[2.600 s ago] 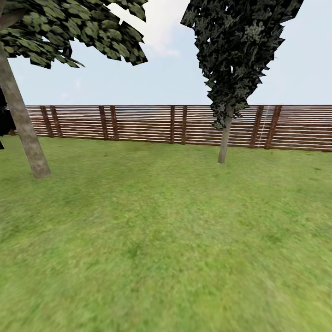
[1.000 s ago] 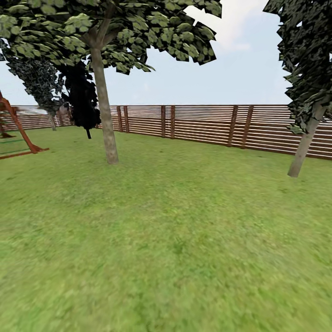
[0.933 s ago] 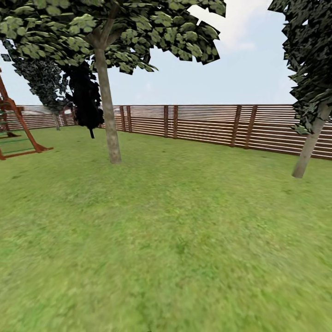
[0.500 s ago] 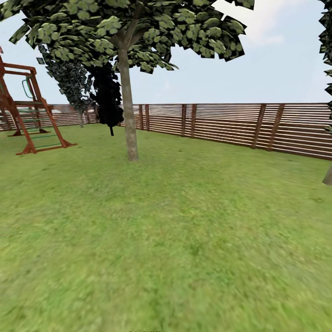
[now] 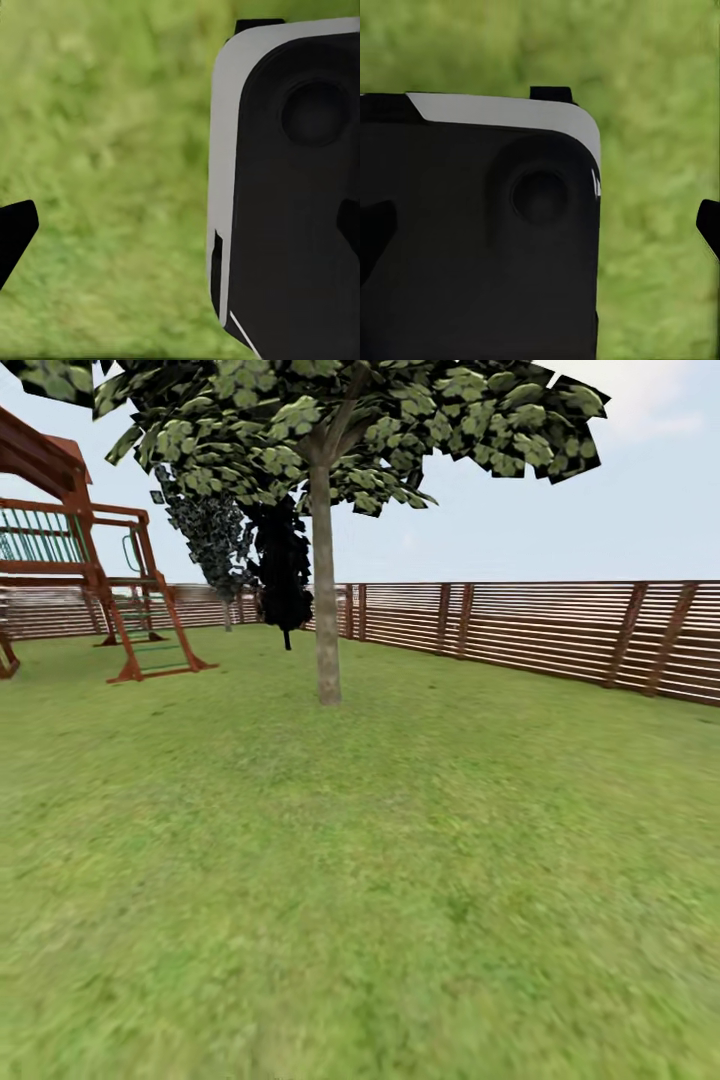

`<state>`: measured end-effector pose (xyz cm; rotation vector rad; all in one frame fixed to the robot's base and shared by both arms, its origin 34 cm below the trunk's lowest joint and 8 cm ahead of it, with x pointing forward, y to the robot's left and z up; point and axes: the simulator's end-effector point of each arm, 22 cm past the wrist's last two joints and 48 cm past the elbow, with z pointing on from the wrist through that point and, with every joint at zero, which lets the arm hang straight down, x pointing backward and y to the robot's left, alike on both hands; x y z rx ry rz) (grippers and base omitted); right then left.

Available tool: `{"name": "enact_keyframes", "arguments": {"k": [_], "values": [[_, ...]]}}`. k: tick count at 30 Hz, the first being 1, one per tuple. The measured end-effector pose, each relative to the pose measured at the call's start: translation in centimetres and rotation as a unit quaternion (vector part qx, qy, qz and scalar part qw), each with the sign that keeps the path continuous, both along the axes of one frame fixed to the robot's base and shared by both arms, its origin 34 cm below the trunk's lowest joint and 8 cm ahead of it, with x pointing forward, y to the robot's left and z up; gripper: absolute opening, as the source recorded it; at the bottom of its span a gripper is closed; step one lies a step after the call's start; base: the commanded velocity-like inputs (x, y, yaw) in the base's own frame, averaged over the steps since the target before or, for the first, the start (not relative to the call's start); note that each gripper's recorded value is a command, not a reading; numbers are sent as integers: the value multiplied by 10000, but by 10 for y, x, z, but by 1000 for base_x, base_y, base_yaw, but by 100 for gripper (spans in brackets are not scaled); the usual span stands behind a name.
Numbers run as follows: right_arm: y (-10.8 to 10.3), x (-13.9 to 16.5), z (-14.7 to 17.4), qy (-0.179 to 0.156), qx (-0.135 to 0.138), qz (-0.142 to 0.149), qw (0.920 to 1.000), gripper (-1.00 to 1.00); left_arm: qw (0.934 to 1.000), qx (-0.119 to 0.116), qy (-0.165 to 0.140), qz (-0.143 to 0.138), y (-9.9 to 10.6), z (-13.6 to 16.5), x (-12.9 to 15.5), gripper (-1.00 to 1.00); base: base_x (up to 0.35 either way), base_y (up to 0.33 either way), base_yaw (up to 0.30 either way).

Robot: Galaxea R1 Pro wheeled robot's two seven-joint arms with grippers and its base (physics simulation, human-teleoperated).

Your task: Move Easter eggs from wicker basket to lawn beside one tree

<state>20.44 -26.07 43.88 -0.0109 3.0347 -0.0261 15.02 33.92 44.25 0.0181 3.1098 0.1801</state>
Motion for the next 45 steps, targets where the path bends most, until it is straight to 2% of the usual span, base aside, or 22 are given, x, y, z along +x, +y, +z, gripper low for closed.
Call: {"name": "enact_keyframes", "arguments": {"k": [5, 12, 45], "values": [[2, 0, 0, -21, 14, 5, 10000, 100, 10000, -2, 2, 2, 0, 0, 0, 100, 0, 0, 298], [3, 8, 1, -243, 20, -10, 9997, 100, 10000, 0, 3, 2, 0, 0, 0, 100, 0, 0, 299], [0, 5, 1, -210, -8, -55, 9998, 100, 10000, 0, -1, 2, 0, 0, 0, 100, 0, 0, 299]]}}
